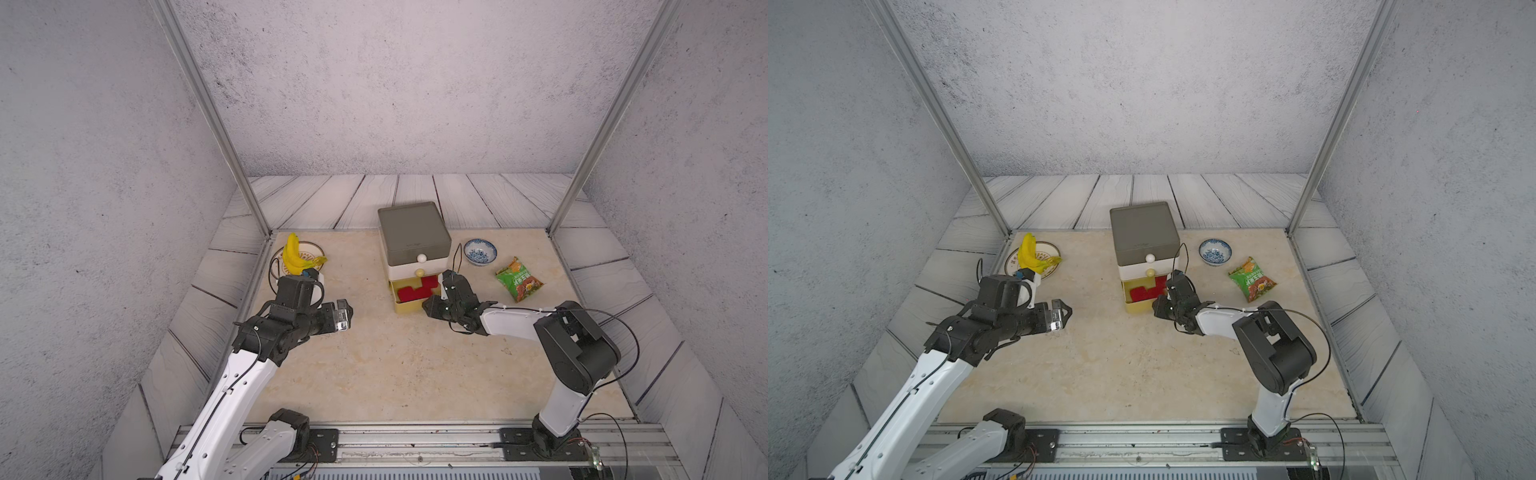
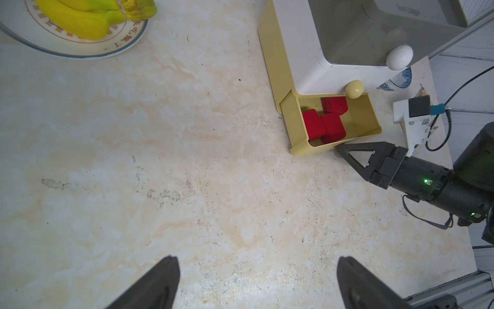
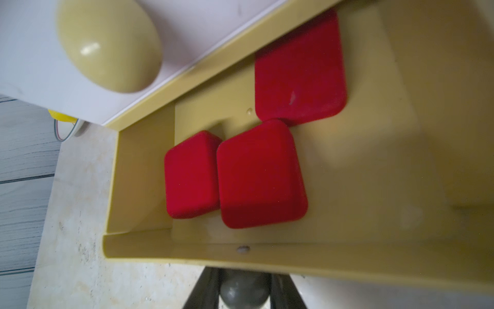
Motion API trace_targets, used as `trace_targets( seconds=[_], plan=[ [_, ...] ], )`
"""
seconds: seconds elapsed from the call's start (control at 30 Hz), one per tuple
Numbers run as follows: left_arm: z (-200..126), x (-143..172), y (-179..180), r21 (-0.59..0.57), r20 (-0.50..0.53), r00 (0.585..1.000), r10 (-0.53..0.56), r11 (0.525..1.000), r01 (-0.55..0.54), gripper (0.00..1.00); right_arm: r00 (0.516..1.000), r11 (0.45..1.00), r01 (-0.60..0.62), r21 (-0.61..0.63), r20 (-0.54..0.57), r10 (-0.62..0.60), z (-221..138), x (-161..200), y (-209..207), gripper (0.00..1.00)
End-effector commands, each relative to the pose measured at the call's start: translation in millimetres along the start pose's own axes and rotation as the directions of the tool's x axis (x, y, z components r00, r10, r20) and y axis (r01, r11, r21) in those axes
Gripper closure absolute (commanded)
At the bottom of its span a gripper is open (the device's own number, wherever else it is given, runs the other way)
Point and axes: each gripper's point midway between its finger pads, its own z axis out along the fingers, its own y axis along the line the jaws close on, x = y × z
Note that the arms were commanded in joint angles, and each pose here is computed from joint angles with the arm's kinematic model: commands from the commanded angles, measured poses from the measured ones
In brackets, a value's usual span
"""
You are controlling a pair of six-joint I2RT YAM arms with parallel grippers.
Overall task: Place the brooch boxes into the drawer by color
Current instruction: Close the drawer in the storage box.
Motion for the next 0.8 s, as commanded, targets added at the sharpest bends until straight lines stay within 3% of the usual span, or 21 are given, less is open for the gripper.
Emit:
trace_targets(
  seconds=[0.0,0.47,0.63,0.77],
  plan=[
    [-2,-6,-1,-0.014,0.012,1.000,0.023,1.000,-0.022,0.02,0.993,0.999,0.037,0.023,0.108,-0.039,-3,-40,3,0.93],
    [15,-8,3,-0.029,0.004,1.000,0.019,0.999,-0.018,0.02,0.980,0.998,0.068,-0.005,0.189,-0.066,33,-80,16,0.86],
    [14,-12,3,-0.033,0.008,1.000,0.029,0.999,-0.029,0.02,0.976,0.996,0.087,-0.029,0.205,-0.079,30,-83,22,0.62],
    [14,-13,1,-0.027,0.007,1.000,0.027,0.999,-0.027,0.02,0.973,0.994,0.102,-0.045,0.210,-0.091,6,-78,25,0.45]
  ],
)
